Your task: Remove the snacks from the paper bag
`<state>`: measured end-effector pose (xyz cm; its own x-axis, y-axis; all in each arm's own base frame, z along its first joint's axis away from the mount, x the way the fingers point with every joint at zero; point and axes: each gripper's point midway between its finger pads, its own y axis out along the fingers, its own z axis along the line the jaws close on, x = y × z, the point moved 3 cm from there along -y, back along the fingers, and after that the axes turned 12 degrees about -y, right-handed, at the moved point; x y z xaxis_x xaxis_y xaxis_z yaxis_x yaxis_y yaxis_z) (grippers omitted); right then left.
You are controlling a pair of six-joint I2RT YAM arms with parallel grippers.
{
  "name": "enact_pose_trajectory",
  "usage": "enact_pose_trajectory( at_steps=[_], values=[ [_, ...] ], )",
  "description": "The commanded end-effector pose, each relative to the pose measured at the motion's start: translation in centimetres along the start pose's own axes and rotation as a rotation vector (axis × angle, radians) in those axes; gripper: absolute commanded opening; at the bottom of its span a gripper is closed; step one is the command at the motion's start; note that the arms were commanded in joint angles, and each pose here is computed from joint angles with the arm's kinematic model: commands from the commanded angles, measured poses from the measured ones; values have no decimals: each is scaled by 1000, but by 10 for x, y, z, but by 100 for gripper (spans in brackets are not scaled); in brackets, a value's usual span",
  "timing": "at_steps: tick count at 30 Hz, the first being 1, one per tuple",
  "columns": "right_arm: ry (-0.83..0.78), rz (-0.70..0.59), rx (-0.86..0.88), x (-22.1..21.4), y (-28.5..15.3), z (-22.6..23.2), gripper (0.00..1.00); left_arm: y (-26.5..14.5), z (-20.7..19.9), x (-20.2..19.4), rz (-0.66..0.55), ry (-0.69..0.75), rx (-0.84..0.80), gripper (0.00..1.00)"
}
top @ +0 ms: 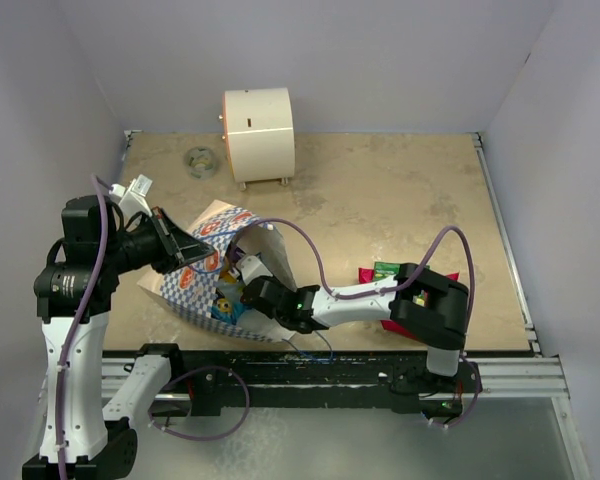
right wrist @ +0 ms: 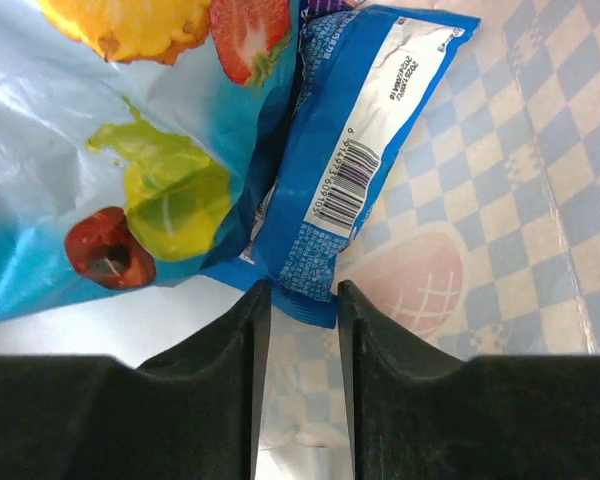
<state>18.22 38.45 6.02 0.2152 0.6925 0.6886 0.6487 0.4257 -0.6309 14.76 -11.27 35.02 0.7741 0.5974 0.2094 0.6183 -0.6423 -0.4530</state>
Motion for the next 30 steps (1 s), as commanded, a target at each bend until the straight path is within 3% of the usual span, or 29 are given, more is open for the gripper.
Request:
enact_pose_trajectory(
  at_steps=[1,5,9,15,30],
  values=[
    [64,-100,91,35,-7,14,29,-1,-5,4,-19,26,-14,0],
    [76,-123,92,44,-15,9,11,0,-4,4,-16,25,-14,0],
    [83,-137,77,51,-25,1,3,1,-4,4,-15,28,-12,0],
    [88,-160,88,54,-49,-12,0,2,-5,7,-9,35,-13,0],
    [136,-330,351,56,-151,-28,0,4,-8,14,-28,55,-10,0]
  ],
)
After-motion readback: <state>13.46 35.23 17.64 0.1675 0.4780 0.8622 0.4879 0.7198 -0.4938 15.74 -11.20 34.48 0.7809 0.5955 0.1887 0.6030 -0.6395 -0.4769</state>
